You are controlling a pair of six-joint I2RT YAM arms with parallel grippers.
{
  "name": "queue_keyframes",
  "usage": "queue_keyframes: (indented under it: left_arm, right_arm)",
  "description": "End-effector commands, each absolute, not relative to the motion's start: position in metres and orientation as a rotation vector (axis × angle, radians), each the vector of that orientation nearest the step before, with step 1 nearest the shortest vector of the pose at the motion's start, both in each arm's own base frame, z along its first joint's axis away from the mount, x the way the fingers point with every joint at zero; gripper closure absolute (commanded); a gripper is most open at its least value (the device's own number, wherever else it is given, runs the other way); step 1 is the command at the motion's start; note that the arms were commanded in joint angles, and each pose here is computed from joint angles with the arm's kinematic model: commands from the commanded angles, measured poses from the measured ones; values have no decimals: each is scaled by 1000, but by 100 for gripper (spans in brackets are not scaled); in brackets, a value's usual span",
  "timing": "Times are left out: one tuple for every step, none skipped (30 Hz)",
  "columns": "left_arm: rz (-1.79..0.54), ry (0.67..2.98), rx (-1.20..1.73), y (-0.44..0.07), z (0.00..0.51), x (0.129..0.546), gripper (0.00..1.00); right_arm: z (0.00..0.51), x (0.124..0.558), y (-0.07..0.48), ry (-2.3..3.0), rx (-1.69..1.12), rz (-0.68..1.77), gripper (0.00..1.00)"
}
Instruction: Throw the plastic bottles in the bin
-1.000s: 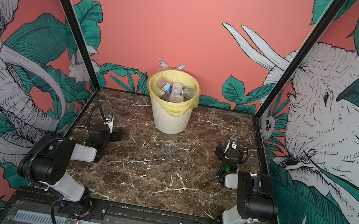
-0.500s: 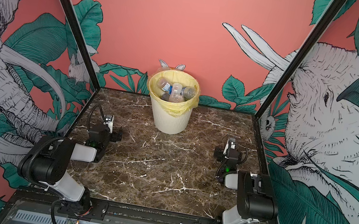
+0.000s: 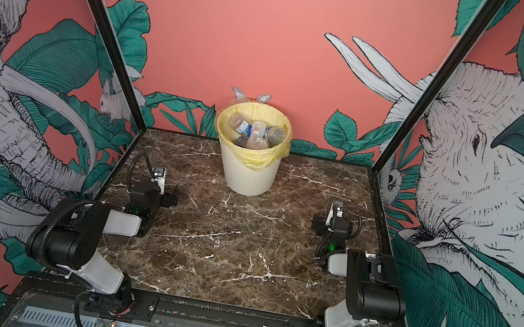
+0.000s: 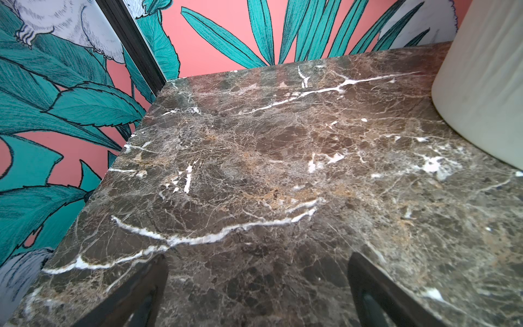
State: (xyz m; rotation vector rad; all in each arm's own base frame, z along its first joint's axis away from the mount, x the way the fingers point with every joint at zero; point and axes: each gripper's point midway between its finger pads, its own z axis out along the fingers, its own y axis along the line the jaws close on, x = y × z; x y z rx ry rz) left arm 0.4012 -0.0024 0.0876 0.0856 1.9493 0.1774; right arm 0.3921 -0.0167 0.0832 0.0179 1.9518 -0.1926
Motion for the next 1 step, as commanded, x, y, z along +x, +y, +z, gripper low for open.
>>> queue_keyframes:
  left_arm:
    - [181, 1920, 95, -2, 95, 401, 0]
  right_arm:
    - [95, 398, -13, 1912, -3, -185, 1]
